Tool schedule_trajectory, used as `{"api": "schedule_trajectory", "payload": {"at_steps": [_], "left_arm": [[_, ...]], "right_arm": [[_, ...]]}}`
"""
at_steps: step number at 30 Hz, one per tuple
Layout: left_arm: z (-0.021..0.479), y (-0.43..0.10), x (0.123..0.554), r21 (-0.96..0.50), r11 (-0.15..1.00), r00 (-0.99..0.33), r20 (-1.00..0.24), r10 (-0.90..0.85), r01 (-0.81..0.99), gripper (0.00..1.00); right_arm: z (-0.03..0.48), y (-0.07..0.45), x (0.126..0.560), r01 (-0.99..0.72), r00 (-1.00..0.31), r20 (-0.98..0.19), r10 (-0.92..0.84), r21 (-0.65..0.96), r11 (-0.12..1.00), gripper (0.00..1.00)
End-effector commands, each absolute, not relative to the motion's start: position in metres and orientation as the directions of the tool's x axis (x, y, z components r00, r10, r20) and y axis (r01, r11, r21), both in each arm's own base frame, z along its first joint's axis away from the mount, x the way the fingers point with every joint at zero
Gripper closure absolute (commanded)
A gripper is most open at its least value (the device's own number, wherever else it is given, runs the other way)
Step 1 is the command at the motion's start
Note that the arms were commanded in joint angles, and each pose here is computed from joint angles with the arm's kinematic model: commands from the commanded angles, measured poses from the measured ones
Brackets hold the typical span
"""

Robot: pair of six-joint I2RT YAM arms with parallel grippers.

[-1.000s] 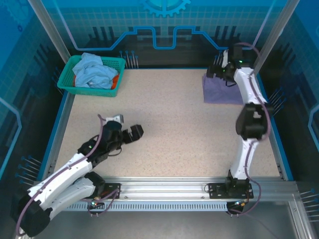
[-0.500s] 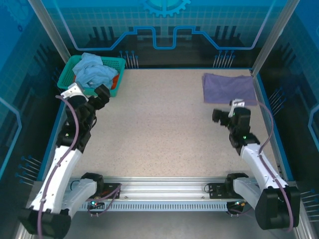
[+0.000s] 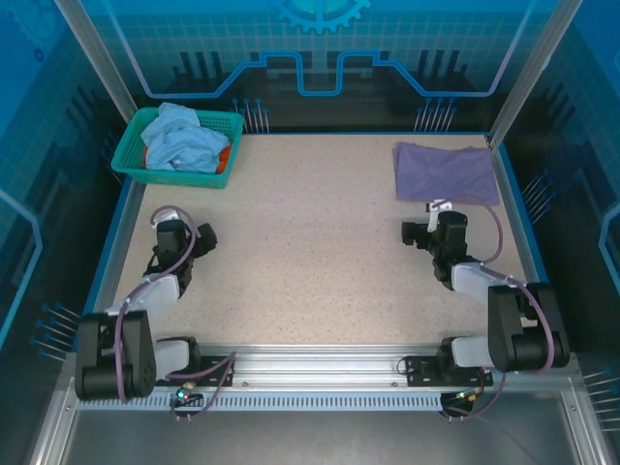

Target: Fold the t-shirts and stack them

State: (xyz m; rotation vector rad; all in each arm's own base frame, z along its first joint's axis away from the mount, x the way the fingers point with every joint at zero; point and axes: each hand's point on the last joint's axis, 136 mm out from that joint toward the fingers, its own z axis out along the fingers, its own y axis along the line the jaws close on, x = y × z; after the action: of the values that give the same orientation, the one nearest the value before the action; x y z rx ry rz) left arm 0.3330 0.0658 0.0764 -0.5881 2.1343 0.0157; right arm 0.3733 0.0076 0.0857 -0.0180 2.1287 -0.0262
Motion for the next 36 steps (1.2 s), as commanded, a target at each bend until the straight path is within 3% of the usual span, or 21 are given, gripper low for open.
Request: {"api": "schedule_trajectory", "payload": {"at_steps": [1, 11, 21, 26, 36], "left_arm": [[0.103, 0.057, 0.369, -0.235, 0.932, -0.4, -0.854, -0.334, -0.277, 0.01], [0.112, 0.025, 0.388, -0.226, 0.971, -0.308, -0.921, -0.24, -0.078, 0.01], [0.095, -0.014, 0.392, -0.073, 0.997, -0.322, -0.945, -0.057, 0.039, 0.01], [0.093, -0.002, 0.398, -0.1, 0.995, -0.343, -0.934, -0.1, -0.017, 0.01], [0.094, -0.003, 0.398, -0.091, 0.996, -0.336, -0.937, -0.091, -0.017, 0.01]], "right_arm": [[0.111, 0.034, 0.397, -0.127, -0.411, -0.904, -0.116, -0.069, 0.989, 0.0], [0.101, 0.023, 0.399, -0.049, -0.397, -0.913, -0.095, -0.083, 0.995, 0.0], [0.108, 0.023, 0.373, 0.024, -0.238, -0.963, -0.129, -0.139, 0.99, 0.0], [0.096, 0.003, 0.393, 0.075, -0.373, -0.927, -0.043, -0.076, 0.994, 0.0], [0.097, 0.004, 0.393, 0.074, -0.365, -0.93, -0.048, -0.08, 0.994, 0.0]]}}
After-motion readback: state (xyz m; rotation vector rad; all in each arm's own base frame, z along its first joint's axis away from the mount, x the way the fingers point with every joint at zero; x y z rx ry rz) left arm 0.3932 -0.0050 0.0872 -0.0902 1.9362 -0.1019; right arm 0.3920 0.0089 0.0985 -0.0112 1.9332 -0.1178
